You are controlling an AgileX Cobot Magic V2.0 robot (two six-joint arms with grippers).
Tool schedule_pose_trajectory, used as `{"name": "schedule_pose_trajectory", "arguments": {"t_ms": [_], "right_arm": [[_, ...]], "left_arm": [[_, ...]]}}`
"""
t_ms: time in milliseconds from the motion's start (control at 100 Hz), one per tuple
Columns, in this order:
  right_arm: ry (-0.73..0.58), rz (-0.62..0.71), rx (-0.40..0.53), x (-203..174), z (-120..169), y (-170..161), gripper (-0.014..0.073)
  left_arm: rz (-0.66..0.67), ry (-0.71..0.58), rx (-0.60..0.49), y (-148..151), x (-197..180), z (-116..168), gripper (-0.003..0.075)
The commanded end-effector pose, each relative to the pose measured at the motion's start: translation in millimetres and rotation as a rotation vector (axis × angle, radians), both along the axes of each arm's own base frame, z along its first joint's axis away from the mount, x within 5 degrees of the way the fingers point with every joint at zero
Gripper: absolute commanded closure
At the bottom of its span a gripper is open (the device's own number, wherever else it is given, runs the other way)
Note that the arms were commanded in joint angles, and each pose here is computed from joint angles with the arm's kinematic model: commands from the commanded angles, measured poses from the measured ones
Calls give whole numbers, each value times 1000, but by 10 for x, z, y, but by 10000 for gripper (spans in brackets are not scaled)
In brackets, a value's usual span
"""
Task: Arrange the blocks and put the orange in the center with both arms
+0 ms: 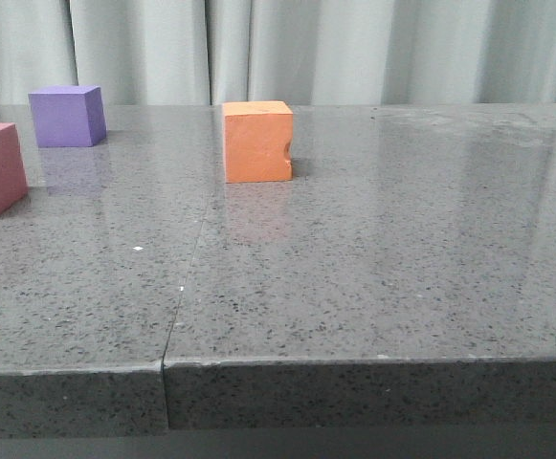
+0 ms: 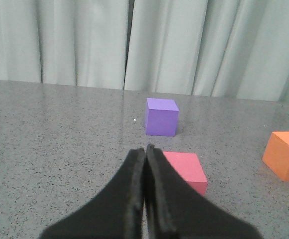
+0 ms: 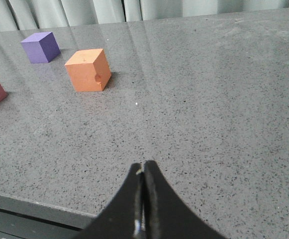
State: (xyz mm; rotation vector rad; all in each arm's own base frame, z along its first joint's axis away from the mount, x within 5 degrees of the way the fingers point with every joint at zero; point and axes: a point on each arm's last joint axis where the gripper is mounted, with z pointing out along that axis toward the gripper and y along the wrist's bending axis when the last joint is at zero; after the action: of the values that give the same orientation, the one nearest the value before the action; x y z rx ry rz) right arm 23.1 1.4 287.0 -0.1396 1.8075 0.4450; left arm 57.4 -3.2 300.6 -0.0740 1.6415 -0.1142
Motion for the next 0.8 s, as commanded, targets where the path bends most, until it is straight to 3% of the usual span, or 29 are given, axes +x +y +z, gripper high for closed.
{"name": "schedule_pose_trajectory", "arguments": {"t_ms": [0,230,300,370,540,610,650,790], "right_arm": [[-79,-3,9,8,122,-1,662],[-79,-3,9,8,122,-1,662],[-79,-3,9,8,122,-1,662],[-79,-3,9,8,122,-1,662],[-79,-3,9,8,122,-1,662],[-79,-3,9,8,122,-1,662],[-79,-3,9,8,122,-1,662],[-79,-3,9,8,122,-1,662]], "left_arm": [[2,-24,-3,4,114,320,741],[-8,88,20,2,456,644,737],[-10,120,20,2,573,692,698],[-12,146,22,2,683,717,598],[-10,172,20,7,871,733,150],[-10,185,20,8,924,734,16],[-10,190,20,8,948,741,1],[-10,190,20,9,1043,818,61]]}}
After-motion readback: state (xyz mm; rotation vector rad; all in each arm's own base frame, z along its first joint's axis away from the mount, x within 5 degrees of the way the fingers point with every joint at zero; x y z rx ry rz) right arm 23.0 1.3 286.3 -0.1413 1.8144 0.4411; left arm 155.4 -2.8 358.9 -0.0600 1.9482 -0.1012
